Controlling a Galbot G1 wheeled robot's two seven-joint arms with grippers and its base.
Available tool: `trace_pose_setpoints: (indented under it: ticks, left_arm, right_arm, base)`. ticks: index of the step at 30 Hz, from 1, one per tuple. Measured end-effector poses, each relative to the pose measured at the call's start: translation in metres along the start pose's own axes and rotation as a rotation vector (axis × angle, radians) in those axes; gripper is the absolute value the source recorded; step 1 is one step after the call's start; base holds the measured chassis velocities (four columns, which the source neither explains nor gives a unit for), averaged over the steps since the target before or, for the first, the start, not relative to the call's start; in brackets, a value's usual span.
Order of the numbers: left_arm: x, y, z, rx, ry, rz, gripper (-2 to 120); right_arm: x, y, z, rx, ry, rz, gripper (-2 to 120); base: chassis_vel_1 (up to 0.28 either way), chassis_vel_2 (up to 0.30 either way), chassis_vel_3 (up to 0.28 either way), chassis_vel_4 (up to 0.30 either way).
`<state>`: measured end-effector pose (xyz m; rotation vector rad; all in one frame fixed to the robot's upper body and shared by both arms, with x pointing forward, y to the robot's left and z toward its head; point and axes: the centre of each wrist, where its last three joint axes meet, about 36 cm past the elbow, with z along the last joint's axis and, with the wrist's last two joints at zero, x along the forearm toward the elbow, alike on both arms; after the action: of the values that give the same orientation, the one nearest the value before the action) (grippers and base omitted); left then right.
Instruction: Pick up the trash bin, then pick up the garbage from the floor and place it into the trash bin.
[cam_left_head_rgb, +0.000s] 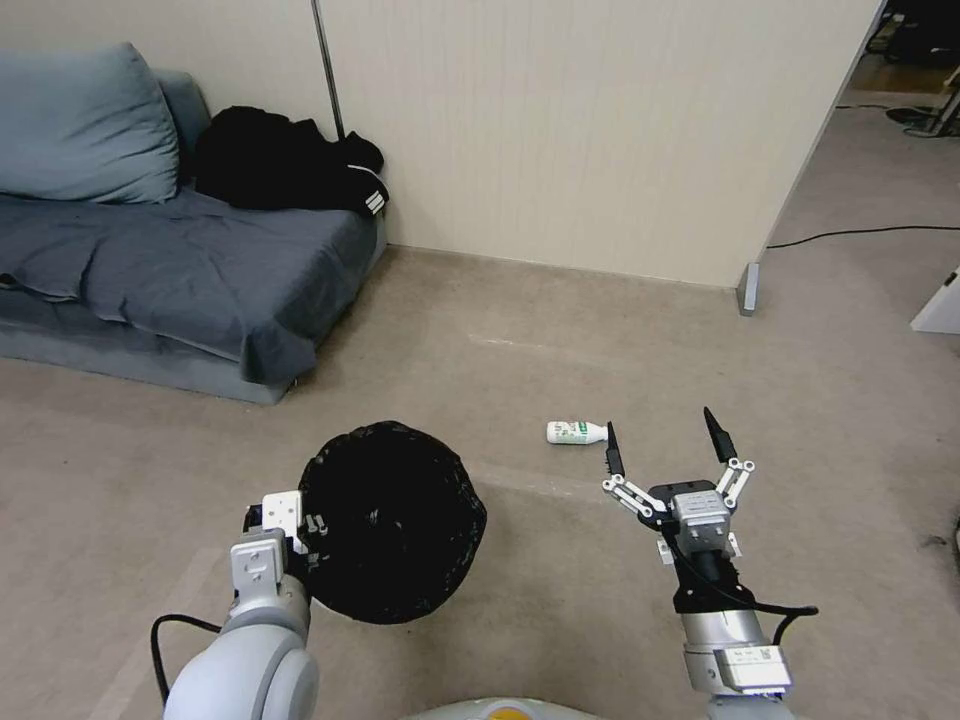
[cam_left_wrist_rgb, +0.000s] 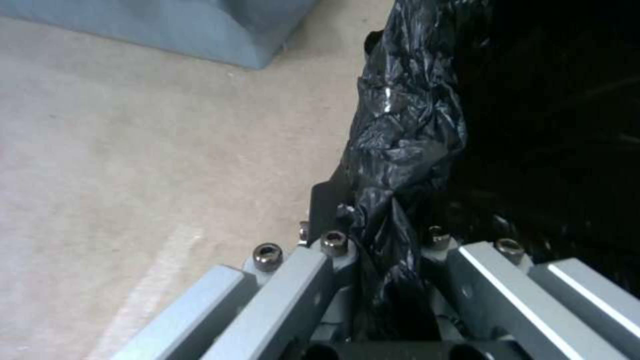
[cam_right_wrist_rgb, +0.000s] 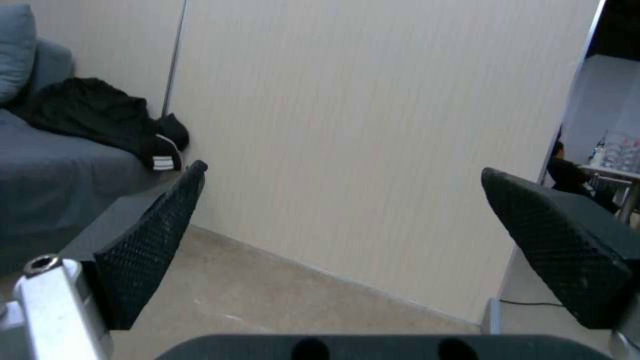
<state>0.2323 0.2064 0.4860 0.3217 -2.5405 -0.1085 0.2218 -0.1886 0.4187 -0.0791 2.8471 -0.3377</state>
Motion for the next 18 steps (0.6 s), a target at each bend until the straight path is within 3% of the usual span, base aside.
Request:
trace_pose_setpoints:
  ticks: [6, 18]
  left_arm:
    - [0.029, -0.003, 0.001, -0.015, -0.02, 0.011, 1]
    - [0.037, -0.012, 0.008, -0.042, -0.017, 0.031, 1]
  right_arm:
    - [0.002, 0.002, 0.003, -0.034, -0.012, -0.006, 100]
    - [0.003, 0.009, 0.008, -0.068, -0.028, -0.041, 100]
  base:
    - [0.0, 0.0, 0.0, 0.0]
    - [0.0, 0.0, 0.0, 0.0]
